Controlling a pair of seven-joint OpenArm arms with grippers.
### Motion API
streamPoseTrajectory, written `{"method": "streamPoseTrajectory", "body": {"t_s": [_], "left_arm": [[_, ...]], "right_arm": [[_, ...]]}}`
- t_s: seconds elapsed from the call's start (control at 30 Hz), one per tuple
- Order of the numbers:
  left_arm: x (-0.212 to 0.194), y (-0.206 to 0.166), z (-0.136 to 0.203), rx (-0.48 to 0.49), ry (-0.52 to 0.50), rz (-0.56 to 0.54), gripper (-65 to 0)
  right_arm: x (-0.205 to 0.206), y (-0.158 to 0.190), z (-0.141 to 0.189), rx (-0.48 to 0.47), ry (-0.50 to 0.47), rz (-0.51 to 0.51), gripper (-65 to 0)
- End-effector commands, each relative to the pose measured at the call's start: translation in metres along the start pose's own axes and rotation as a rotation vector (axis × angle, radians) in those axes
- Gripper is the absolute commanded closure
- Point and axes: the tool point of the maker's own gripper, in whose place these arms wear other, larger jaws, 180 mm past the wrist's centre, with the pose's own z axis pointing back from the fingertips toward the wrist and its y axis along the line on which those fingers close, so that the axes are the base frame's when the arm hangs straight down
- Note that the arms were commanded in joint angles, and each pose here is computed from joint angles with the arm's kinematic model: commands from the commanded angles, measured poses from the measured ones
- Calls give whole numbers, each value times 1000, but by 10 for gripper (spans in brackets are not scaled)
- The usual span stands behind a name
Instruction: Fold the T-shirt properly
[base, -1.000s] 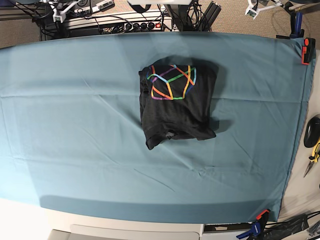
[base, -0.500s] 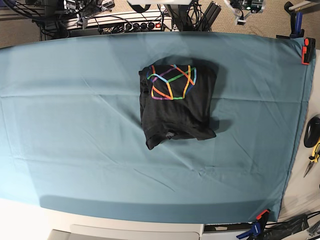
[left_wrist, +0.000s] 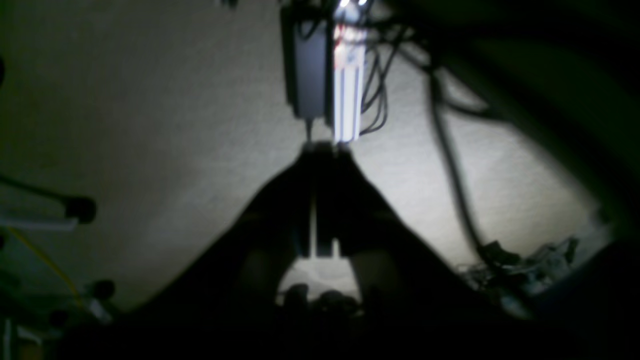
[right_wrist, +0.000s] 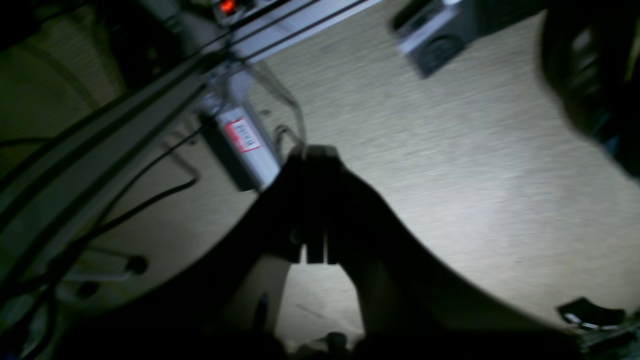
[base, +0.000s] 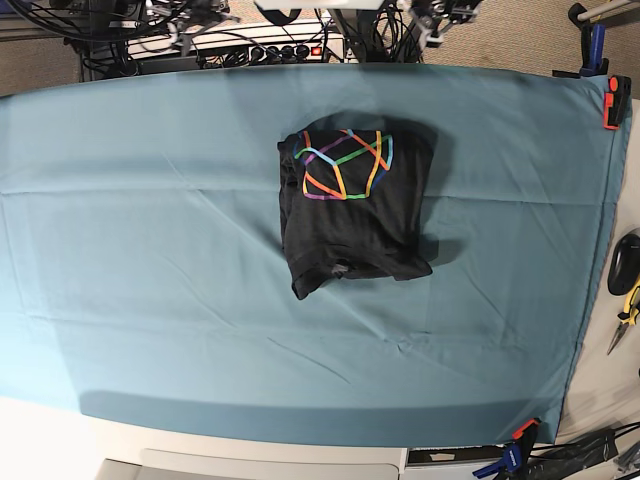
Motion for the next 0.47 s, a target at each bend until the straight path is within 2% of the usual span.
{"method": "streamPoseTrajectory", "body": {"t_s": [0.0,0.43], "left_arm": [[5,-4,0,-5,-7,-1,0],[19,-12,0,-20,-26,-4,0]], "right_arm": [[10,-5,2,-7,-24,3,0],[6,7,-1,8,-19,19,0]]}}
